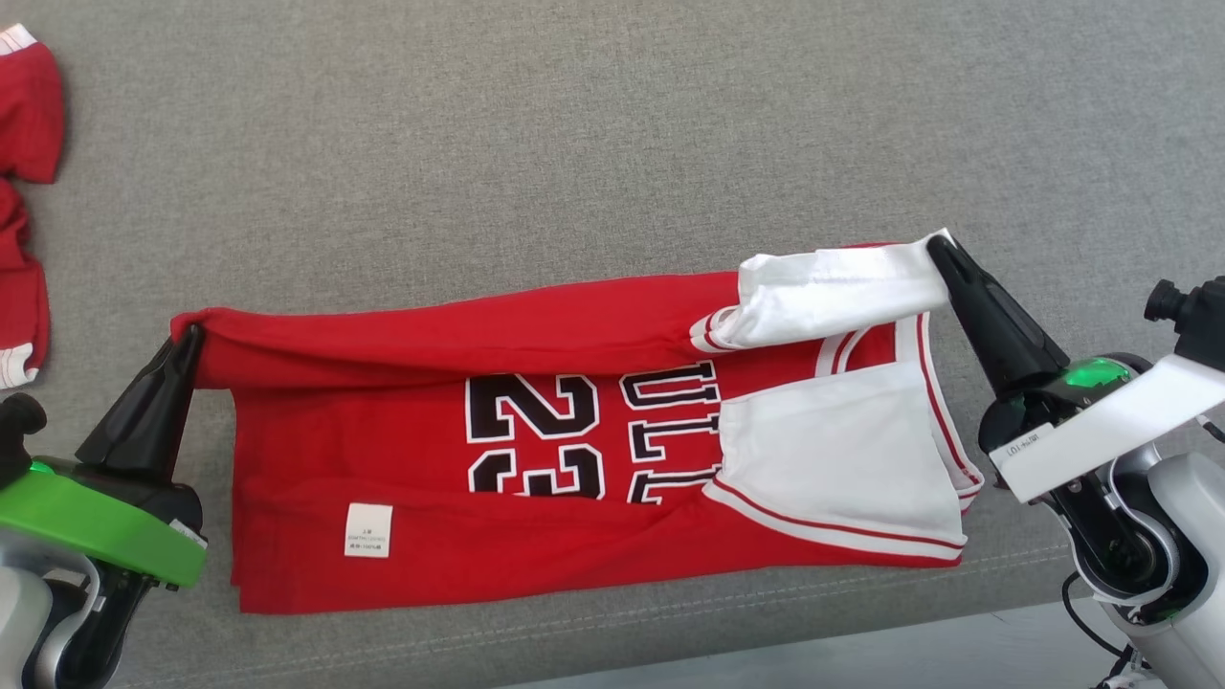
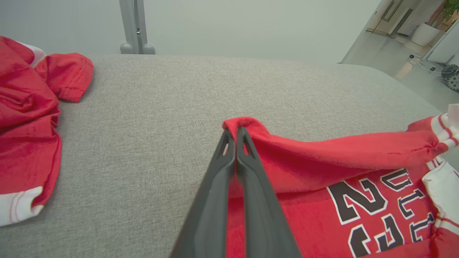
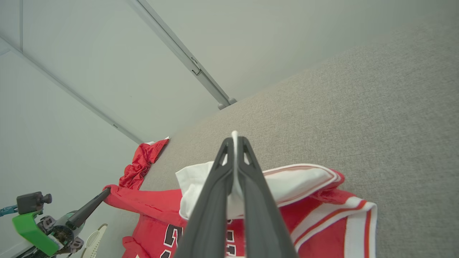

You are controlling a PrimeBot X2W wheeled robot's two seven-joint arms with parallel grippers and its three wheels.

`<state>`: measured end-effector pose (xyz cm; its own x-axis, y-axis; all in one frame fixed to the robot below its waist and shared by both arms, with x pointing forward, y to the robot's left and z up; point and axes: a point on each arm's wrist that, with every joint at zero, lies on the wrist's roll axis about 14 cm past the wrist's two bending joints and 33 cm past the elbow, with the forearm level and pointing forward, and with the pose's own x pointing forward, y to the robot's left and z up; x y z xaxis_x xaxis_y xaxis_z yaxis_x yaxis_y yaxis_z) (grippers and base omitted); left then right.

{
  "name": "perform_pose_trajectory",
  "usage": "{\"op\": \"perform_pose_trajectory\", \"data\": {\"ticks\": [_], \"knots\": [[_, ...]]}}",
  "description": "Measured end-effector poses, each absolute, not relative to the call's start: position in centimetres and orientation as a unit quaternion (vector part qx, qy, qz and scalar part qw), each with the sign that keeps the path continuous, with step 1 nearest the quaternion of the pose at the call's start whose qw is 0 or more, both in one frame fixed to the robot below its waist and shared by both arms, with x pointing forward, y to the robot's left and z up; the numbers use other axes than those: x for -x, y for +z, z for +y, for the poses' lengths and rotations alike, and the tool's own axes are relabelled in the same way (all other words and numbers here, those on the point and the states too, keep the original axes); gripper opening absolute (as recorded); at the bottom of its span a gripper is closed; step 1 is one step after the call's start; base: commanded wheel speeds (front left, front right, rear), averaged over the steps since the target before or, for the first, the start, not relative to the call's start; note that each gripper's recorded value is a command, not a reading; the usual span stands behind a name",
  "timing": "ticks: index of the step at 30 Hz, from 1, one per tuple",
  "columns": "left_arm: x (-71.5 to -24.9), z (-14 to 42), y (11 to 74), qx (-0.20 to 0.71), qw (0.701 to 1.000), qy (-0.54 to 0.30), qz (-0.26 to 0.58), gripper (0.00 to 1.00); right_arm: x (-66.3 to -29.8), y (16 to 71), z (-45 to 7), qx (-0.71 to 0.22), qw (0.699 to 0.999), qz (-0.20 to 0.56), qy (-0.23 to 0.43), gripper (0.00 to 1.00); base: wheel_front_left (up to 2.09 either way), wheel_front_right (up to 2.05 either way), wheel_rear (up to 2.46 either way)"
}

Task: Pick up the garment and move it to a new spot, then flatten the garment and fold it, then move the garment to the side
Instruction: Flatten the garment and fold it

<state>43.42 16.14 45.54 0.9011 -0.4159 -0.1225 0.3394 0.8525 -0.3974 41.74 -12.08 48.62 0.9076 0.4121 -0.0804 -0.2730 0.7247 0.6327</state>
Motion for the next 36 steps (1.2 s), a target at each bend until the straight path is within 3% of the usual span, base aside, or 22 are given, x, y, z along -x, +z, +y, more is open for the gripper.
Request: {"op": "perform_pose_trajectory", "data": {"ticks": [36], "knots": [[-39.5,16.1,43.2,0.220,0.952,-0.163,0.136,0.00,-36.7,45.5,-12.2,-0.333,0.912,0.170,0.167,0.00,0.00,0.00,0.00]]}}
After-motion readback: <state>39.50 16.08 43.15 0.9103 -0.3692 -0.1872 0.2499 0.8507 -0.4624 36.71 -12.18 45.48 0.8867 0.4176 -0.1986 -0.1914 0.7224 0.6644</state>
